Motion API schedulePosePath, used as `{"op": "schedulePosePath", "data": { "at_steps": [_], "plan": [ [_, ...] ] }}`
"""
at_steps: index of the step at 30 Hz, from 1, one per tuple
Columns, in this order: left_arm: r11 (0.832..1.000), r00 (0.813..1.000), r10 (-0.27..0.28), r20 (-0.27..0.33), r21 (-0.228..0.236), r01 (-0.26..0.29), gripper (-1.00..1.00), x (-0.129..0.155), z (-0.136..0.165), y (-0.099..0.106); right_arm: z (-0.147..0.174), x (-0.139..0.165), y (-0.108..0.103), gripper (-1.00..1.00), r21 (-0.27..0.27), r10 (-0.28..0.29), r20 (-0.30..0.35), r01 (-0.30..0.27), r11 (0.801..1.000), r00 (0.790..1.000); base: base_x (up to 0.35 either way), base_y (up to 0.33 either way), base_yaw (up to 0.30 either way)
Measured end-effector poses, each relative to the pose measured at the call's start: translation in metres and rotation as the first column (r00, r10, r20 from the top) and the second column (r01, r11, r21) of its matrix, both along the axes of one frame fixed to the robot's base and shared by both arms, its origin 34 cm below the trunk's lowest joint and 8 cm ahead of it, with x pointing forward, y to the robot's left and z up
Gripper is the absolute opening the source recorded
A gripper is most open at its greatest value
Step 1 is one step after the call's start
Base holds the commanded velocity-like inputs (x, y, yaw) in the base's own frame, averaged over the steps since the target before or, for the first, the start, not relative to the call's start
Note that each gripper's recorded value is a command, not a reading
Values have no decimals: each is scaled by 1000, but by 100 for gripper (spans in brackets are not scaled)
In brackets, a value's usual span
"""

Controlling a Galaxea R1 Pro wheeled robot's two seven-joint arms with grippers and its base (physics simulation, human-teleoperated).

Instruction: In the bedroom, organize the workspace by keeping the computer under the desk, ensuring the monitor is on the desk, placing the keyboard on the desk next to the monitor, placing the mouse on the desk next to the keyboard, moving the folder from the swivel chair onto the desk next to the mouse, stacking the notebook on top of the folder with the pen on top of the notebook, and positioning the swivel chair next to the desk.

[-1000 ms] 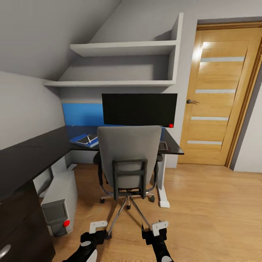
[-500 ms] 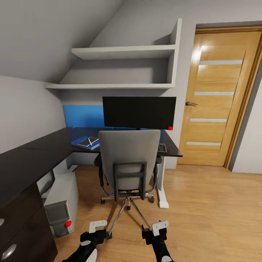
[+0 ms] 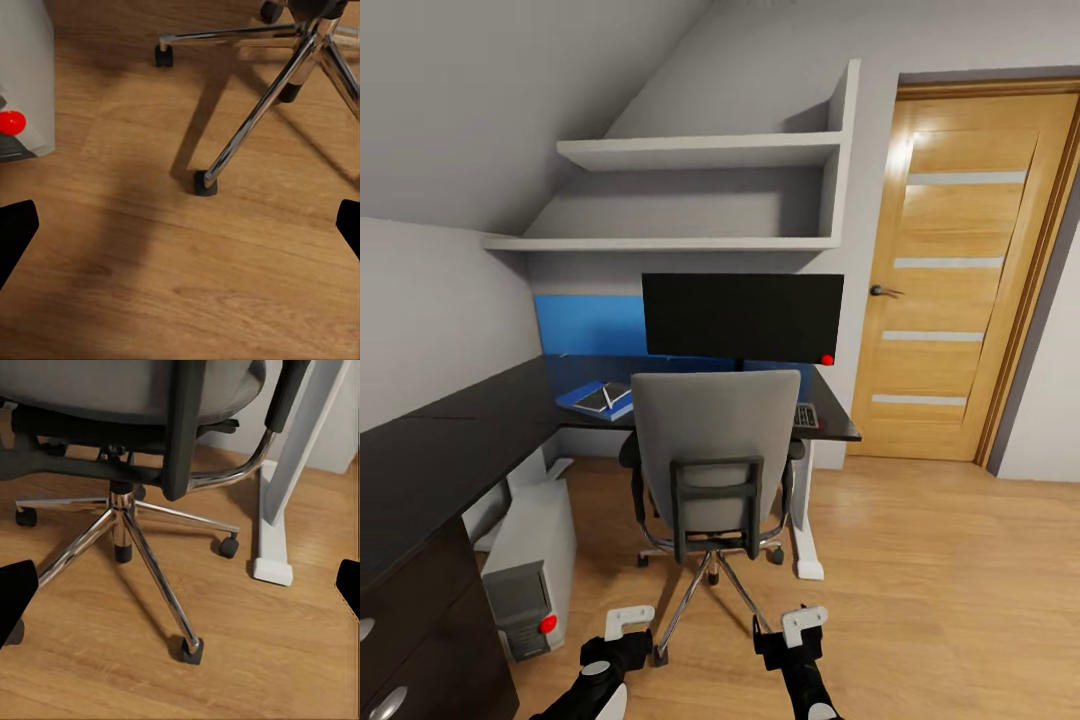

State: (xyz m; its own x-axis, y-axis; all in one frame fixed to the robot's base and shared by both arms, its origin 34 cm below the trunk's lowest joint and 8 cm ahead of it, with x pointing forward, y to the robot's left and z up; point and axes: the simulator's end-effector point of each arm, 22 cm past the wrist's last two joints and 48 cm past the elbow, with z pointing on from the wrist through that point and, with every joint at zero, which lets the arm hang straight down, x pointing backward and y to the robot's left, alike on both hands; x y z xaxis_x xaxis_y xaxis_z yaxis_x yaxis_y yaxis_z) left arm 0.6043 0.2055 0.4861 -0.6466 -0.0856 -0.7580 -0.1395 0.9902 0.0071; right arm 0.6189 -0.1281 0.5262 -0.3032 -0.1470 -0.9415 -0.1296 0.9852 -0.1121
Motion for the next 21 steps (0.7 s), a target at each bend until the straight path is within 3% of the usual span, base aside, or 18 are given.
{"op": "schedulePosePath", "data": {
  "at_steps": [6, 9, 16, 19, 21],
  "plan": [
    [1000, 1000, 5, -22, 4, -5, 100, -4, 4, 3, 18, 7, -24, 100, -5, -25, 40, 26, 1000, 999, 0, 0, 0],
    [1000, 996, 17, -84, 26, -15, 100, -23, -12, 14, 25, 10, -38, 100, 1, -56, 45, 57, 998, 997, 0, 0, 0],
    [997, 987, 51, -152, 71, -40, 100, -54, -30, 37, 27, 5, -63, 100, -1, -108, 19, 108, 994, 994, 0, 0, 0],
    [992, 986, 81, -148, 105, -66, 100, -74, -39, 56, 22, -6, -75, 100, -12, -122, 6, 122, 992, 993, 0, 0, 0],
    [989, 989, 102, -109, 120, -89, 100, -82, -38, 67, 20, -15, -83, 100, -12, -130, 12, 131, 991, 991, 0, 0, 0]
  ]
}}
